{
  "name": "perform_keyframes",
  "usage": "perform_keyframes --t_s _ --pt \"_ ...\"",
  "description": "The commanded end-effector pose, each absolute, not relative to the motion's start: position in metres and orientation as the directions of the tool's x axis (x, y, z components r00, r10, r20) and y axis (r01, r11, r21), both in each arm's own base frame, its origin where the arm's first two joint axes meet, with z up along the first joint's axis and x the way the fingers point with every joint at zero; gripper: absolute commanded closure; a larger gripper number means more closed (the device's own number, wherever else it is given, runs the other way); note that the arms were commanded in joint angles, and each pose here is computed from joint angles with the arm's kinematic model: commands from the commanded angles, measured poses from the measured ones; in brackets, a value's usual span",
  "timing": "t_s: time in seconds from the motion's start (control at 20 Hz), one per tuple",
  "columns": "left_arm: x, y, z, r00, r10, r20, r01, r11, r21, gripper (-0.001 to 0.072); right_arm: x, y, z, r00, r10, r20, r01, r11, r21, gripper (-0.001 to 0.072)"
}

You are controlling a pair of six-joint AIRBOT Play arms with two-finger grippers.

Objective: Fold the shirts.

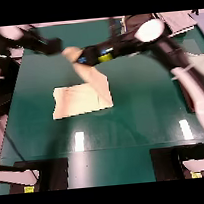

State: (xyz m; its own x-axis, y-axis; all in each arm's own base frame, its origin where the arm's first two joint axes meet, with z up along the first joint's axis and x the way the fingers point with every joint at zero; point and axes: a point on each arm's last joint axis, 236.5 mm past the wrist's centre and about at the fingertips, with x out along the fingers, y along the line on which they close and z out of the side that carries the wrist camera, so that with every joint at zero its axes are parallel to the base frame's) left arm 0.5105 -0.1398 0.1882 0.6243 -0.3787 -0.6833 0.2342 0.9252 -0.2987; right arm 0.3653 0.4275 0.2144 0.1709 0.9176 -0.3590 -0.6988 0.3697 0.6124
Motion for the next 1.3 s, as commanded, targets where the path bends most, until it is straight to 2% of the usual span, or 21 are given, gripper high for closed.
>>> perform_keyframes --t_s 0.0,0.1,0.2,0.4,0.5,0.55,0.65,0.8,0.9,1.1,1.15,1.2,1.25 --pt "0.486 -0.056 0.286 0.796 -0.240 -0.556 0.136 0.965 -0.223 0.0683 0.349 0.519 0.202 0.132 0.955 -0.265 -0.741 0.273 0.614 0.0323" --pt "0.473 -0.039 0.305 0.821 -0.212 -0.530 0.111 0.970 -0.216 0.0682 0.352 0.524 0.199 0.114 0.954 -0.276 -0.754 0.264 0.602 0.0324" --pt "0.467 -0.040 0.304 0.812 -0.216 -0.543 0.118 0.971 -0.210 0.0683 0.364 0.499 0.183 0.100 0.929 -0.357 -0.757 0.304 0.579 0.0325" --pt "0.468 -0.063 0.296 0.788 -0.258 -0.559 0.161 0.963 -0.216 0.0683 0.406 0.396 0.110 0.079 0.777 -0.625 -0.658 0.512 0.552 0.0325" --pt "0.469 -0.081 0.296 0.782 -0.287 -0.553 0.203 0.957 -0.210 0.0683 0.413 0.338 0.068 0.018 0.707 -0.707 -0.545 0.599 0.586 0.0326" --pt "0.469 -0.089 0.294 0.776 -0.300 -0.555 0.229 0.954 -0.195 0.0683 0.412 0.314 0.049 -0.019 0.688 -0.725 -0.480 0.630 0.611 0.0331" --pt "0.469 -0.105 0.289 0.760 -0.325 -0.563 0.265 0.946 -0.188 0.0683 0.405 0.270 0.011 -0.088 0.663 -0.743 -0.344 0.680 0.647 0.0405" --pt "0.472 -0.115 0.279 0.740 -0.339 -0.581 0.289 0.940 -0.181 0.0683 0.388 0.232 -0.024 -0.128 0.649 -0.750 -0.204 0.722 0.661 0.0404" --pt "0.475 -0.115 0.273 0.734 -0.335 -0.591 0.285 0.941 -0.180 0.0683 0.382 0.215 -0.028 -0.066 0.648 -0.759 -0.156 0.745 0.649 0.0405" --pt "0.478 -0.116 0.268 0.726 -0.338 -0.598 0.284 0.941 -0.186 0.0683 0.398 0.189 -0.019 0.226 0.602 -0.766 -0.111 0.797 0.594 0.0402" --pt "0.477 -0.116 0.267 0.723 -0.338 -0.602 0.285 0.940 -0.187 0.0683 0.399 0.188 -0.021 0.267 0.593 -0.760 -0.100 0.801 0.590 0.0344" --pt "0.476 -0.116 0.266 0.720 -0.339 -0.606 0.285 0.940 -0.187 0.0683 0.399 0.191 -0.025 0.285 0.598 -0.749 -0.075 0.793 0.604 0.0212" --pt "0.476 -0.117 0.266 0.717 -0.342 -0.608 0.287 0.939 -0.190 0.0683 0.394 0.199 -0.031 0.276 0.618 -0.736 -0.045 0.773 0.633 0.0186"
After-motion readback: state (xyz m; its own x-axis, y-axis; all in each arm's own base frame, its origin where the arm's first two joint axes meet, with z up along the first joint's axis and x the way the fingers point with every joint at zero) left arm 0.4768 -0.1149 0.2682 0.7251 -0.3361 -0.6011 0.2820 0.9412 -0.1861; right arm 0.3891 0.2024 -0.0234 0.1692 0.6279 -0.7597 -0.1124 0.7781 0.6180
